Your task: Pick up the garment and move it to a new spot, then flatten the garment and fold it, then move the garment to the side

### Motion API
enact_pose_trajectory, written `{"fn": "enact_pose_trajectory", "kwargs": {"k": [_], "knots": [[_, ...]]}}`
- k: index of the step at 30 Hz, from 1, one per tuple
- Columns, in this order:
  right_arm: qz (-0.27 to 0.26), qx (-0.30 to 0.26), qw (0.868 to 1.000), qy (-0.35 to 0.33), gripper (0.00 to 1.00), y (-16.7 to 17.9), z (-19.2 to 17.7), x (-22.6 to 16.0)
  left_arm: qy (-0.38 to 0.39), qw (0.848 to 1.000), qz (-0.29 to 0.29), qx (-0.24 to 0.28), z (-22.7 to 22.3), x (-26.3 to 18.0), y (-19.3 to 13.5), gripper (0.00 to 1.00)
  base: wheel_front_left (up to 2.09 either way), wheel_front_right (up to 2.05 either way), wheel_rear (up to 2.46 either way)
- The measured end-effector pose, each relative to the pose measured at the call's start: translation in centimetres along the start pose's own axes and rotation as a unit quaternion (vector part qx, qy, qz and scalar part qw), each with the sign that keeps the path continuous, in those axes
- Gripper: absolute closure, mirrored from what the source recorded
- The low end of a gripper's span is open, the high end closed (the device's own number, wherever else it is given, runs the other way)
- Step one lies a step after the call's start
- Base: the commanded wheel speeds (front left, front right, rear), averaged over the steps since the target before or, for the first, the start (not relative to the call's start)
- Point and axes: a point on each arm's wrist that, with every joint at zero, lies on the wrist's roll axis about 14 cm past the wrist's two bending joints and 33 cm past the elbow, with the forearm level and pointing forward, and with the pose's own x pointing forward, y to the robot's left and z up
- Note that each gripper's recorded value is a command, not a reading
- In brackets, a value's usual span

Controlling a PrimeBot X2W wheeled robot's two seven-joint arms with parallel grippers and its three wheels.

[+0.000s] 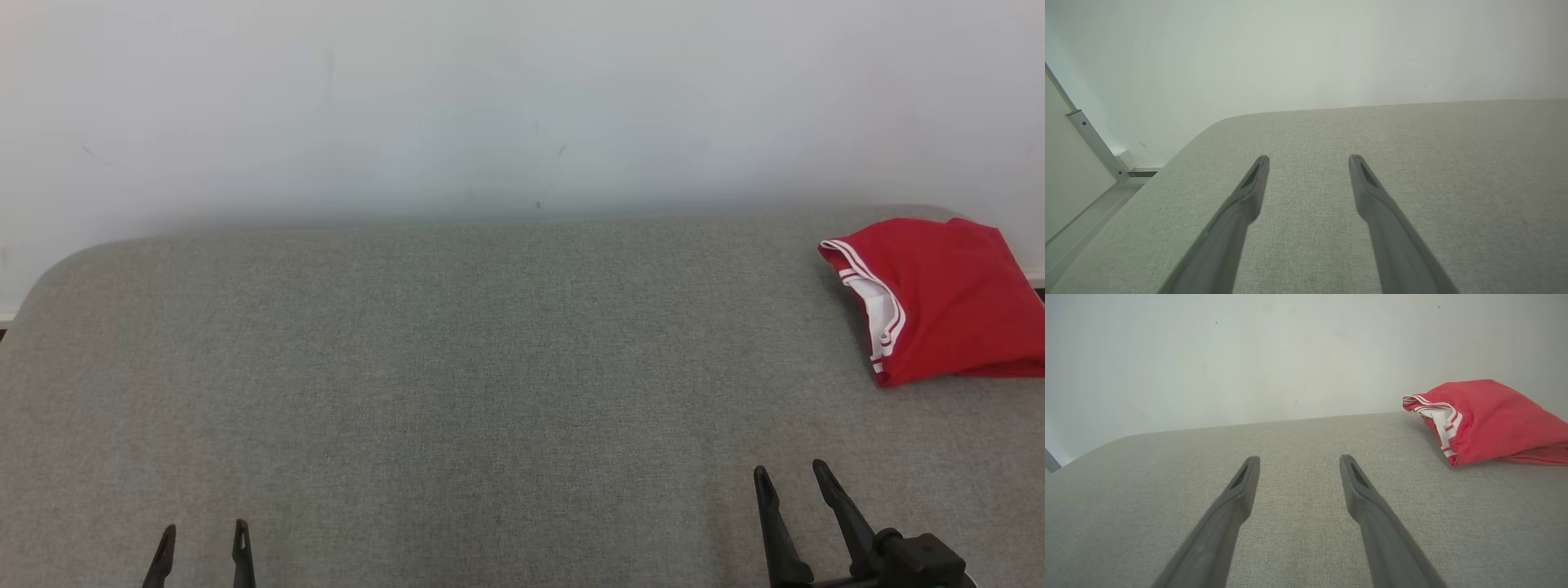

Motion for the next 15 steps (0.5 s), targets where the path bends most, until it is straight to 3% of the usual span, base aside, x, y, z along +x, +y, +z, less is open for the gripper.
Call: {"fn": "enact_pose_trajectory", "kwargs": {"k": [15], "knots": [[0.003, -0.006, 1.000, 0.000, 0.00, 0.10, 0.03, -0.12, 0.002, 1.000, -0.023, 0.007, -0.08, -0.18, -0.66, 0.00, 0.00, 0.00, 0.00]]}}
